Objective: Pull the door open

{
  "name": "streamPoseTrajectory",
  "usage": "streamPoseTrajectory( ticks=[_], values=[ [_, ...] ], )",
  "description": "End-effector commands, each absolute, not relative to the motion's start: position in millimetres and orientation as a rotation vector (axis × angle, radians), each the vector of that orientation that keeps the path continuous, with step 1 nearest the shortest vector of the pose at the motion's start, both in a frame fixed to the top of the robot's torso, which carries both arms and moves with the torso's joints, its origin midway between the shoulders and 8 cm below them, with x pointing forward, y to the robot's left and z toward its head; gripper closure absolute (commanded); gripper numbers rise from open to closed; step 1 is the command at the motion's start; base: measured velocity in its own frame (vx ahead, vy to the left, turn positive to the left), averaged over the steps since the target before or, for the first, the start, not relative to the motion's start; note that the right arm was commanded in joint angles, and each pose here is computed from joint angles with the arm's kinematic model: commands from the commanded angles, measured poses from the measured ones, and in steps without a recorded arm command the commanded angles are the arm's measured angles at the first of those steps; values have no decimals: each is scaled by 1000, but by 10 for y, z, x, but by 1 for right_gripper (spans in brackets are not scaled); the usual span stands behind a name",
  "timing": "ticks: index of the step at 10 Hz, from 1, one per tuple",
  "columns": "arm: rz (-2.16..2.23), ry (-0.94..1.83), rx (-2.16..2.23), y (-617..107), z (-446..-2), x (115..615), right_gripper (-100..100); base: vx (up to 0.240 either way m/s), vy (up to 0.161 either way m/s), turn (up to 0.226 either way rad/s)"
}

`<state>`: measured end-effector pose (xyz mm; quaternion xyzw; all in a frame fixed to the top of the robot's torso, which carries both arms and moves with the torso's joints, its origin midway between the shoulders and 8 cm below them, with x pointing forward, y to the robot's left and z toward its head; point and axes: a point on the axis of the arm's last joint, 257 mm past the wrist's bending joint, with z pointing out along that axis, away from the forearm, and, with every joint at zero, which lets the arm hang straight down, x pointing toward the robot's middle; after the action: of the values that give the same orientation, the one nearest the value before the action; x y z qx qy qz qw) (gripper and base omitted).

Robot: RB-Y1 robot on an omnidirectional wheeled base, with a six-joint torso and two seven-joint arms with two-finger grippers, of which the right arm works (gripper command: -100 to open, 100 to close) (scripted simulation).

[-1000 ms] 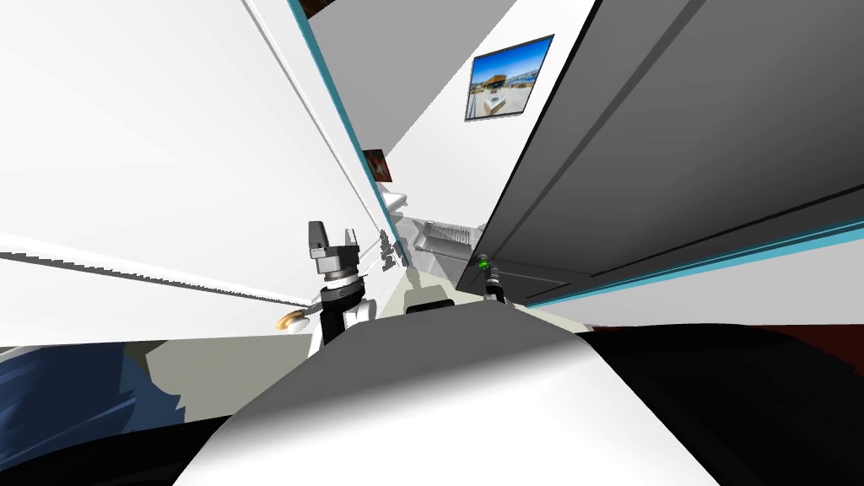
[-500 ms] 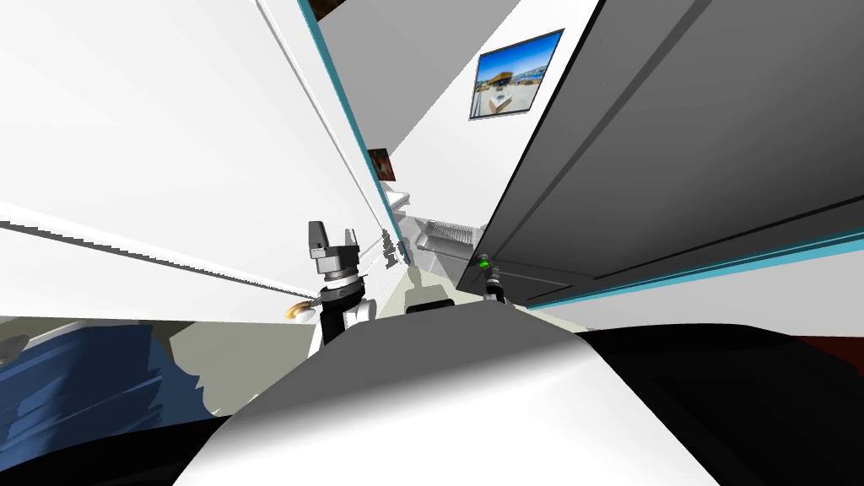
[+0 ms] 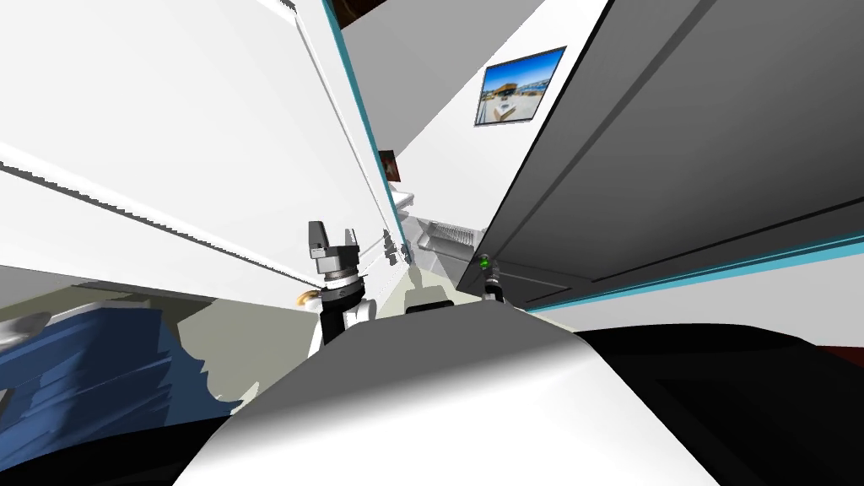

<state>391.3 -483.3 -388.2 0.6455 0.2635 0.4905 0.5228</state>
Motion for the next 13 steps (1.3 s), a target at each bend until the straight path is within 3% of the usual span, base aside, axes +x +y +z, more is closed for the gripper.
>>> streamPoseTrajectory(
  ticks=[1, 13],
  values=[
    [1219, 582, 1576, -4783, -3887, 3936, -100, -83, 27, 43],
    [1528, 165, 1764, -4520, -3892, 4094, -100, -71, -6, 40]
  ],
)
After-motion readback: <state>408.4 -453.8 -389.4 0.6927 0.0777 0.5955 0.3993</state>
